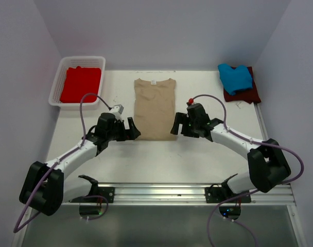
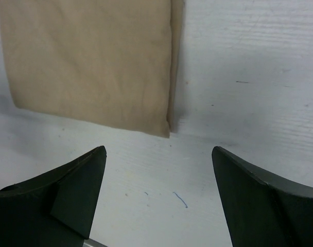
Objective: Fold and stack the t-shirts
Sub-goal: Fold the folded rectangular tshirt in 1/3 of the way, then grab one side of the 2/3 rectangular tshirt with both arms
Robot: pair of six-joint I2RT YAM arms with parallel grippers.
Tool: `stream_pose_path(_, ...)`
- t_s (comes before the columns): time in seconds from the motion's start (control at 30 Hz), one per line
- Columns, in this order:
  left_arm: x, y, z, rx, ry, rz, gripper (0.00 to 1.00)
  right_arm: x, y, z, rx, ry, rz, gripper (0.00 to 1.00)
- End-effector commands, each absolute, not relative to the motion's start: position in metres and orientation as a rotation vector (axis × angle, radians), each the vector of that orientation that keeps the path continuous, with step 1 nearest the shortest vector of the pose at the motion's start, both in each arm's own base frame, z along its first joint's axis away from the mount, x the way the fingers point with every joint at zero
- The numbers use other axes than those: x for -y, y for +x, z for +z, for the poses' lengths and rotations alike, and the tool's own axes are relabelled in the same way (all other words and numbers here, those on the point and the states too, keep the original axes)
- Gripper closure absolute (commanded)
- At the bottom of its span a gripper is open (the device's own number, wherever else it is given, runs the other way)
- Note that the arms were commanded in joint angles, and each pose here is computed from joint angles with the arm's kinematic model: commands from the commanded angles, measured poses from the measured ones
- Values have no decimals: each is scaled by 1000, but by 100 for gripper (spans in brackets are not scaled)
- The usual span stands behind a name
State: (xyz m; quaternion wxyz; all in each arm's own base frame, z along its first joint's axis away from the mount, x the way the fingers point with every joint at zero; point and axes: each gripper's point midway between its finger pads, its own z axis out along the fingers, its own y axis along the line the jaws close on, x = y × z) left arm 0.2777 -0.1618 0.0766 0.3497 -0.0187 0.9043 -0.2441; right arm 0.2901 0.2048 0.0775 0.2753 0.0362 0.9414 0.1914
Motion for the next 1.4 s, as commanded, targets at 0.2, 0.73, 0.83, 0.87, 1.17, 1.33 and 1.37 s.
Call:
stream_pose_path(0.2, 194, 269, 58, -2350, -19, -907, 0, -230, 281, 51, -2547, 224, 882, 32)
stream_pose_path(0.73, 187, 264, 1, -2499, -113, -929, 19, -230, 287, 14, -2583, 298, 904, 59)
stream_pose_path(0.83, 190, 263, -7, -2514, -115, -956, 32, -230, 286, 11, -2585, 296, 904, 90)
stream_pose_path(0.87, 190, 264, -10, -2512, -113, -960, 42, -230, 286, 12, -2584, 293, 901, 99)
stream_pose_path(1.17, 192, 241, -9, -2538, -107, -1025, 100, -214, 266, 34, -2560, 218, 858, 100)
stream_pose_path(1.33, 181, 209, 16, -2538, -106, -1023, 100, -199, 234, 57, -2577, 151, 835, 100)
stream_pose_path(1.37, 180, 203, 19, -2543, -108, -1027, 100, -198, 229, 73, -2534, 124, 852, 100)
